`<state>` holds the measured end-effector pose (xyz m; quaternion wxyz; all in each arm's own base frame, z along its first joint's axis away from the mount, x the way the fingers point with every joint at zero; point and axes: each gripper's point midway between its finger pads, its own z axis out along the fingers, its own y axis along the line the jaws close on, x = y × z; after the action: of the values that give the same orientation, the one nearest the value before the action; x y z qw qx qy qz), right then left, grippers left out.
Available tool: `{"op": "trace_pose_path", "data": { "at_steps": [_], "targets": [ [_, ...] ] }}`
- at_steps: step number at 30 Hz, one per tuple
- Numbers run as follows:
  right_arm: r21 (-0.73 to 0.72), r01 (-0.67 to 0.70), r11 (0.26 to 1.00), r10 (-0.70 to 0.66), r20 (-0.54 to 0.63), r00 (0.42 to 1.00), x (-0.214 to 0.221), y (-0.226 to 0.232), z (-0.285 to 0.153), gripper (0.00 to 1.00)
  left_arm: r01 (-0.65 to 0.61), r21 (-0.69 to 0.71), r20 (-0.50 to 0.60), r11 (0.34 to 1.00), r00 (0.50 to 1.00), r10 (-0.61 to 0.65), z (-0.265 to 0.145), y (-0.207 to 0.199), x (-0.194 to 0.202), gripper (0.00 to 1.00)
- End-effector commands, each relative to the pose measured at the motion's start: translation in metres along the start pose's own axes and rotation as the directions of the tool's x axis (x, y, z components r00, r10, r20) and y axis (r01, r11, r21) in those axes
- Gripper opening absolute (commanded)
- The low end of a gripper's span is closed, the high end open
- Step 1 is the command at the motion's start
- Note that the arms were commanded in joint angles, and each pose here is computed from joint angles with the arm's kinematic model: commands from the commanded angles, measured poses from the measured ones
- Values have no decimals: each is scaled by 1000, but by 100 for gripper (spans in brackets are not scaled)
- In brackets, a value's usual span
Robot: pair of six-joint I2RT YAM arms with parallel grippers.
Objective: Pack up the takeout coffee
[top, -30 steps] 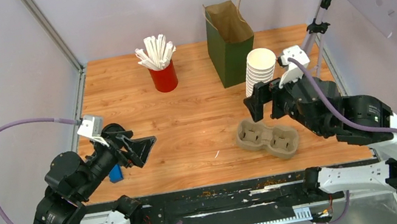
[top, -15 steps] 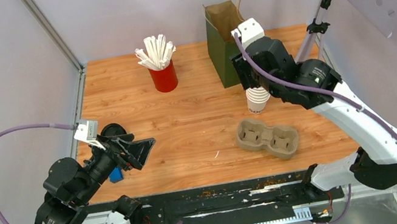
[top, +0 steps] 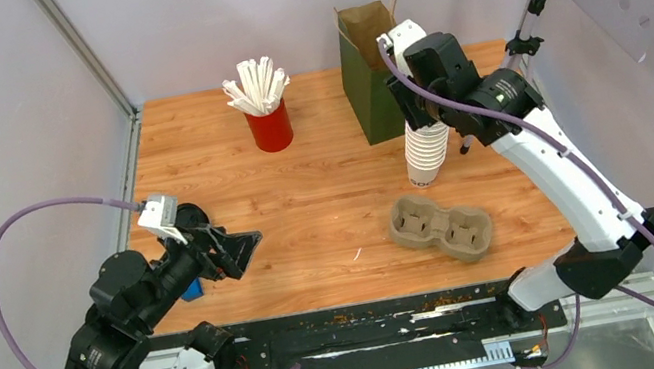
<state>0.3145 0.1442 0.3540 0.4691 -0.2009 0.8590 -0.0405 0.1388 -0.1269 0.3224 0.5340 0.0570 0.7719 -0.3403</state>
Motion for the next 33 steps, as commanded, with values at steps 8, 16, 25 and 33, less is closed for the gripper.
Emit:
{"op": "trace_pose_path", "data": {
  "at_steps": [8, 16, 25, 33],
  "targets": [
    [-97, 44, 994, -47, -24, 999, -16, 4, 34, 39, -109, -71, -102, 992, 990, 101, 35, 35, 43, 100],
    [-67, 50, 996, -55, -71, 996, -10, 0, 49, 30, -158, -69, -106, 985, 983, 150, 39, 43, 54, 100],
    [-29, 52, 998, -55, -85, 995, -9, -11, 51, 22, -156, -75, -104, 985, 984, 148, 39, 47, 59, 100],
    [-57, 56, 997, -62, -116, 991, -5, -3, 61, 23, -156, -78, -109, 985, 983, 147, 37, 47, 60, 100]
  ]
}}
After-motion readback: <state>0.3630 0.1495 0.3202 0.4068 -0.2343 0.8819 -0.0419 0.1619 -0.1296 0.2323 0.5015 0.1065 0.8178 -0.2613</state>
